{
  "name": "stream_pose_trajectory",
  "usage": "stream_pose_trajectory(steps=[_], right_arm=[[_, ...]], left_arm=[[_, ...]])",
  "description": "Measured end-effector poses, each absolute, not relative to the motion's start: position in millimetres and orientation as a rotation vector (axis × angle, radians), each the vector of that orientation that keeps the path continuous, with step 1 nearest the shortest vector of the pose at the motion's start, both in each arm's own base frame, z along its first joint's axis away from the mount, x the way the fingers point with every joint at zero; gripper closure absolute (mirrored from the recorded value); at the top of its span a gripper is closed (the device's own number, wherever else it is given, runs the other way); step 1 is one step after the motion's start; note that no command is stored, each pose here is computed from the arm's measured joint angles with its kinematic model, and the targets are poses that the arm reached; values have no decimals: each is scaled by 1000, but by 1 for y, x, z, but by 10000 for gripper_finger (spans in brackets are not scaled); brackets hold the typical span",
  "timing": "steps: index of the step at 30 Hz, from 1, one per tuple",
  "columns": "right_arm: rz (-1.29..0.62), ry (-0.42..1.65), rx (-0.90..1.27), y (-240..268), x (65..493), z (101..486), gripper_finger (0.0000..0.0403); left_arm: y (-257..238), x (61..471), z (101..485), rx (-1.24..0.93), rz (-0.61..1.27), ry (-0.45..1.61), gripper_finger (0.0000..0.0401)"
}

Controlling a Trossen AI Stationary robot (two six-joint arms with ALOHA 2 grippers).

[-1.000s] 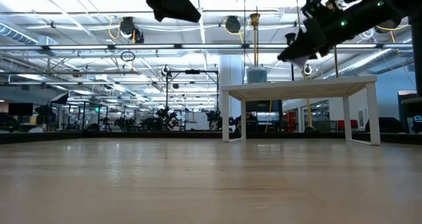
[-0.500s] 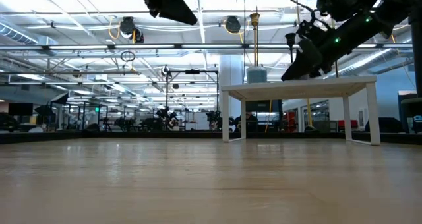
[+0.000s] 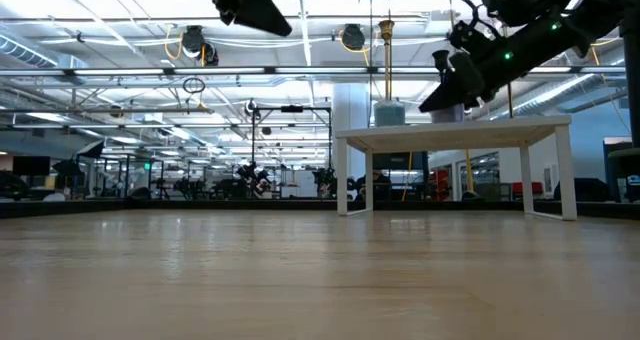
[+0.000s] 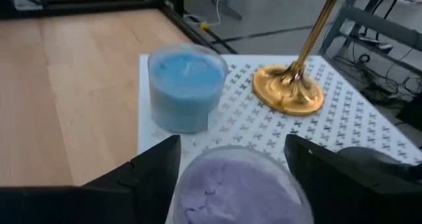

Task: Pick & Place candle stick holders
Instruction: Put the purple scented candle on the shelf aligned with the blue scented candle, then put the yellow scented candle on the shelf aligned with the purple and blue scented candles

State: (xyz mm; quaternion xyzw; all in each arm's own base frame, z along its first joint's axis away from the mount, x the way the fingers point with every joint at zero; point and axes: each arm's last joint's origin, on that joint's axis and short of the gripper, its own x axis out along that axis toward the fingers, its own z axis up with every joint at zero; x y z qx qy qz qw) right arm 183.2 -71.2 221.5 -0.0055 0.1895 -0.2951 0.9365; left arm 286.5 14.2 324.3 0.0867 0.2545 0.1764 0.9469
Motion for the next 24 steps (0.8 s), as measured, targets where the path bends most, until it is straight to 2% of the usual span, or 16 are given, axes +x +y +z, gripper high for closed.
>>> stream_pose_trajectory(steps=[5, 10, 17, 21, 24], right_arm=[[-597, 313, -43, -67, 174, 235, 118], [-532, 212, -60, -53, 164, 252, 122], [-96, 186, -24, -15, 156, 257, 143], [234, 233, -46, 9, 153, 251, 146], [399, 256, -45, 24, 151, 239, 144]], left_arm=[[14, 285, 325, 161, 364, 513, 320], [14, 276, 336, 152, 365, 473, 320], [9, 258, 354, 124, 355, 399, 320], [5, 252, 358, 119, 340, 383, 320], [2, 249, 362, 111, 331, 361, 320]])
